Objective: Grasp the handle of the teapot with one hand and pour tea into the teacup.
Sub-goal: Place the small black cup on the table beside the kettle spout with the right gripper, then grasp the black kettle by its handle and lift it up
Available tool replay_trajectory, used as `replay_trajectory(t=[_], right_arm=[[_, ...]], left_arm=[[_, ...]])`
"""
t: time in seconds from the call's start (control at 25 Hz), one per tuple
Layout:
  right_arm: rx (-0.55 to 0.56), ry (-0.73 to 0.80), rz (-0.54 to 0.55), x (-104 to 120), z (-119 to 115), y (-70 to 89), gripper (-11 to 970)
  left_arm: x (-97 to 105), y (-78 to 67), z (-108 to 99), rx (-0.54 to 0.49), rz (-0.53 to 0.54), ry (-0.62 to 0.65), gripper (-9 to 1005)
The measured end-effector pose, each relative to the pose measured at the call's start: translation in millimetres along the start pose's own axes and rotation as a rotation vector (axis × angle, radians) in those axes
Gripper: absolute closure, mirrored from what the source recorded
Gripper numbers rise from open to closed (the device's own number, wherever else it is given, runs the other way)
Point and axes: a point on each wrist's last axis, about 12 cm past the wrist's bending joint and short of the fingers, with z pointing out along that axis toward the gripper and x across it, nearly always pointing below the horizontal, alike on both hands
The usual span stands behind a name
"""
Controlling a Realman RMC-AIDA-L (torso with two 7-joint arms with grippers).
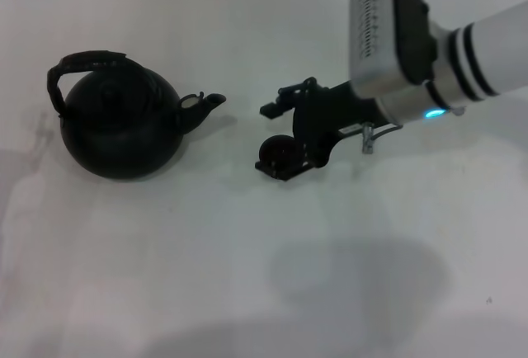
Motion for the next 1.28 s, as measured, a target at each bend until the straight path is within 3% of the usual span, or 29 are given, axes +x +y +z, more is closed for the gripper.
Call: replay_trajectory(t=[0.28, 0.44, 0.52, 0.56, 0.68, 0.92, 1.28], right_arm=[[0.044, -0.165, 0.09, 16, -38, -7.9, 98], [0.176, -0.344, 0.173, 42, -74, -13.0, 90], [0.308, -0.479, 0.232, 69, -100, -10.5, 90], [0.308, -0.479, 0.232, 69, -100, -10.5, 91], [0.434, -0.562, 0.28, 97, -115, -4.9, 91], [0.595, -0.584, 0.401, 144, -118, 5.6, 90], [0.664, -0.501, 0.461, 162, -109, 5.0, 97]], left_arm=[[0, 1.5, -3, -0.002, -0.008, 0.002, 119], [0, 2.7, -3, 0.028, -0.054, 0.013, 118], [-2, 6.9, -4, 0.047, -0.1, 0.015, 118], [-3, 8.7, -4, 0.054, -0.113, 0.013, 118], [-10, 16.7, -4, 0.09, -0.174, -0.004, 119], [-26, 38.7, 1, 0.245, -0.336, 0.053, 118], [-33, 52.5, -8, 0.277, -0.334, 0.067, 162]])
